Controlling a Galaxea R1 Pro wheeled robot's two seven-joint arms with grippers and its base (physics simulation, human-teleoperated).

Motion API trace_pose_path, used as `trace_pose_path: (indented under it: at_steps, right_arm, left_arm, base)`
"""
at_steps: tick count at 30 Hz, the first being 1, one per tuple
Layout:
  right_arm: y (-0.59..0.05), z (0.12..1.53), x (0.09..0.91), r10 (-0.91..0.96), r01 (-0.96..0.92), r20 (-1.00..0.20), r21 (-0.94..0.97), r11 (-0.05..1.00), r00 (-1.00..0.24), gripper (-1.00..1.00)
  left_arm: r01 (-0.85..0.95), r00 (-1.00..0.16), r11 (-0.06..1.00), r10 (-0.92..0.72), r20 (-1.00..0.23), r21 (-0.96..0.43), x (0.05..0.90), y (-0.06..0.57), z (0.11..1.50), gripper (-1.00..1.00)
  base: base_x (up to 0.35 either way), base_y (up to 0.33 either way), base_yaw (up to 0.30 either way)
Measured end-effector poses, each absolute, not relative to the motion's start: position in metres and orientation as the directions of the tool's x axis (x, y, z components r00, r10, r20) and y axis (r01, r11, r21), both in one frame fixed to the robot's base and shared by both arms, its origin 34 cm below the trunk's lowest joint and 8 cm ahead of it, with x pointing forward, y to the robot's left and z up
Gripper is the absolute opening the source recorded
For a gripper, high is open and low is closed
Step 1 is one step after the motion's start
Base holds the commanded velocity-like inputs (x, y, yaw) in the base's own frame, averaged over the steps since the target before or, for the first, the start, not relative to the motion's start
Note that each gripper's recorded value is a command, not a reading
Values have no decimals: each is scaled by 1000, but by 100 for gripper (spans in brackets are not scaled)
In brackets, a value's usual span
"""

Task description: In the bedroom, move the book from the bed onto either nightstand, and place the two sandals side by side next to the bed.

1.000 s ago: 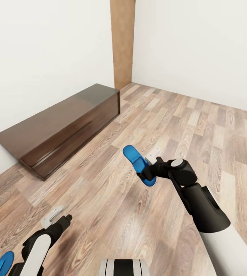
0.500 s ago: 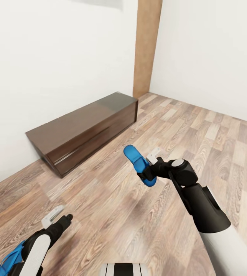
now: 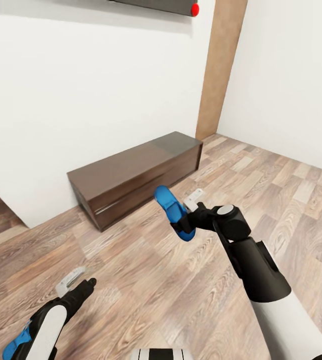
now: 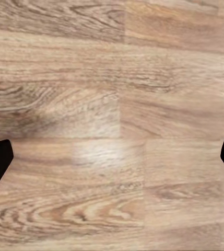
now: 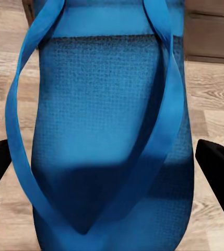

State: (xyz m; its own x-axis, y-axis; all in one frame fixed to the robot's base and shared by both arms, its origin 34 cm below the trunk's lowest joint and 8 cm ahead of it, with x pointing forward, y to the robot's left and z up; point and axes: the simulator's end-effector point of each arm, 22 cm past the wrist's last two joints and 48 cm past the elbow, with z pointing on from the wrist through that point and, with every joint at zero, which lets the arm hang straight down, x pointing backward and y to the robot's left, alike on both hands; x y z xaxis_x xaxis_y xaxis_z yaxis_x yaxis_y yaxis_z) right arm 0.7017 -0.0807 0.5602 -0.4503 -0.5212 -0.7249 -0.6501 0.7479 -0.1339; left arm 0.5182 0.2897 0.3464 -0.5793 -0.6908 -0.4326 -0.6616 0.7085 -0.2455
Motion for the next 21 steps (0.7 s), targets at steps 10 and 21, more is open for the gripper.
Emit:
trace_pose_path:
  at_steps: [10,21]
  right_arm:
    - [-102,583,704,-506,-612,-739,-162,774,-445,-100]
    - [-110,590,705,-495,-594,-744,-167,787,-448,-100]
  left_arm:
    - [-651,-564,708,-692,-450,-273,523,287,363,100]
    - [-649,-557,707,-692,-458,-279,524,288,368,100]
  base:
    - [0,0,284]
    - [15,-9,284]
